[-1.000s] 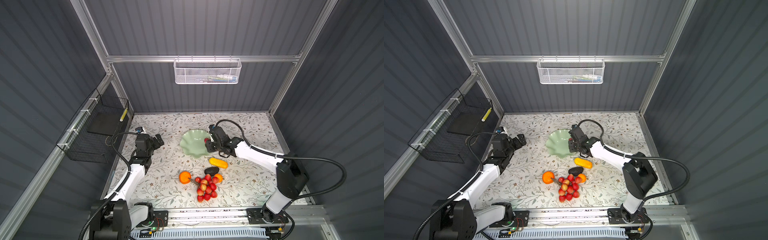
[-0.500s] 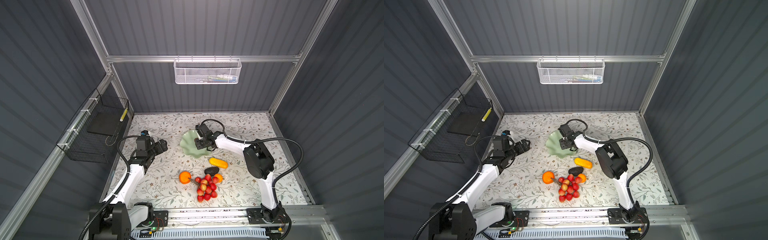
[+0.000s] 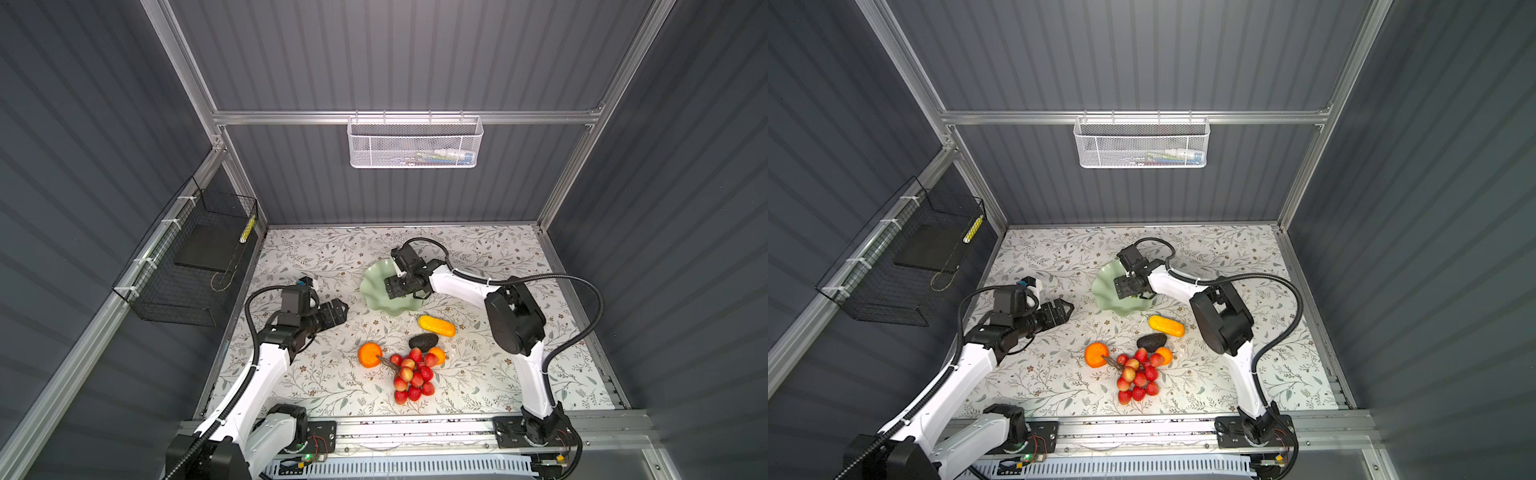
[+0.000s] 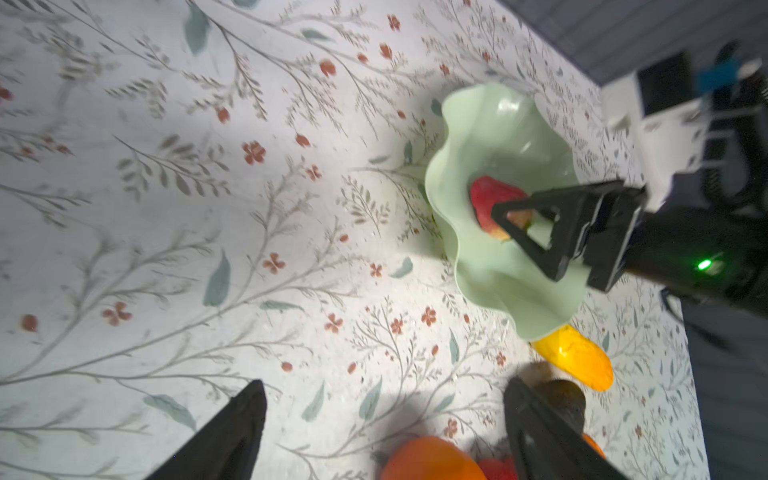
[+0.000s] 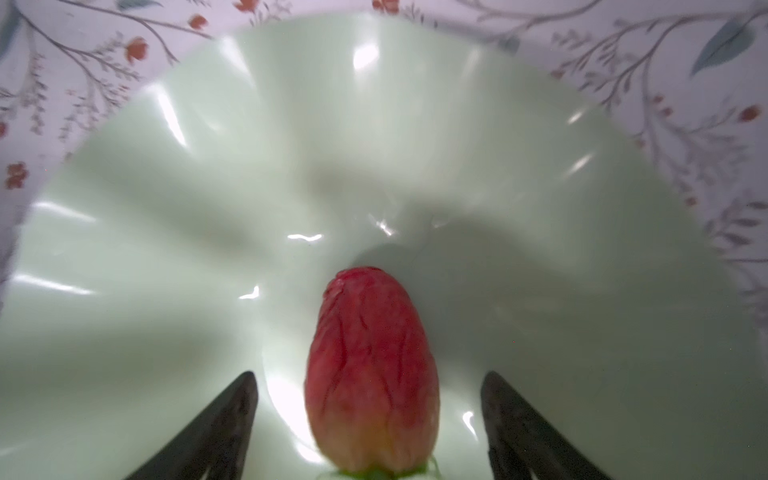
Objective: Place and organize the fake fruits in the fruit bowl
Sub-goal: 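Carry the strawberry into the green bowl and release it with the right gripper, then grasp the large orange with the left gripper while the right gripper withdraws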
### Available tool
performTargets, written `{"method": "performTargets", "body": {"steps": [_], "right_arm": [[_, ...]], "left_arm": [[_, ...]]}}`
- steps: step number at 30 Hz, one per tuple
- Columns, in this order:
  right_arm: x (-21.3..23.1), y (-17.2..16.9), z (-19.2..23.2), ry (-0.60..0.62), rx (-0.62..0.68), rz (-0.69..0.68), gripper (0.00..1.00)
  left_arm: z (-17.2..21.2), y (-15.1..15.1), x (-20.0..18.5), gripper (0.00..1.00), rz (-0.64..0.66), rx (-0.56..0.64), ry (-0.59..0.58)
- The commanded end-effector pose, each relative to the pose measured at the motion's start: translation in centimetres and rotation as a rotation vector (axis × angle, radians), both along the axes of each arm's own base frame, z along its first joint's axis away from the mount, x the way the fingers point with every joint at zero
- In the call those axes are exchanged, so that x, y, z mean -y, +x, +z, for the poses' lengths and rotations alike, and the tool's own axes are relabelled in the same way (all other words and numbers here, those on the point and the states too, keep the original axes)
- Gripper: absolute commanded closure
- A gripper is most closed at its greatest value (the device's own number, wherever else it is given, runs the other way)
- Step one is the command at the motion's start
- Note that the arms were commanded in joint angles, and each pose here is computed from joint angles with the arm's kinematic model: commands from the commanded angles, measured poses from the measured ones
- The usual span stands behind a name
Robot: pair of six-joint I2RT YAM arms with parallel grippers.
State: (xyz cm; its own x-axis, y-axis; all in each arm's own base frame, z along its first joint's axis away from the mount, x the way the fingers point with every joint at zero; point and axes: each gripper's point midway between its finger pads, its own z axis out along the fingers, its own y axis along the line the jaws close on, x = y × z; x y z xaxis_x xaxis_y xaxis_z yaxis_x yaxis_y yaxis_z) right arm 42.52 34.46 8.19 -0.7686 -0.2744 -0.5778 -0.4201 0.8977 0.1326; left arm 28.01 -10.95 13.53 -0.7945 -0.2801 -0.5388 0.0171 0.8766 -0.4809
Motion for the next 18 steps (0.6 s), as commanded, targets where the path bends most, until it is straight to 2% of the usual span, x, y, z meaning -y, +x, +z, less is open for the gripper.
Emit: {"method": "performTargets", "body": {"steps": [1, 3, 8, 12, 18], "right_arm": [[0.8, 1.3, 8.1, 0.132, 0.156, -0.031, 0.1], [2.3, 1.4, 10.8, 0.187, 0.21, -0.065, 0.06], [6.6, 1.2, 13.8, 0.292, 0.261, -0.165, 0.01], [9.6, 0.5, 14.1, 0.351, 0.259, -0.227, 0.01], [12.3, -0.4, 13.3, 0.346, 0.25, -0.272, 0.01]], "left_arm": [[-1.4, -1.7, 1.7, 0.11, -0.048, -0.074, -0.017], [-2.0, -2.3, 2.7, 0.11, -0.077, -0.1, -0.021], [-2.7, -3.4, 4.6, 0.11, -0.138, -0.136, -0.017], [-4.1, -4.8, 5.7, 0.1, -0.184, -0.198, 0.026], [-5.4, -5.1, 7.1, 0.09, -0.228, -0.237, 0.075]]}}
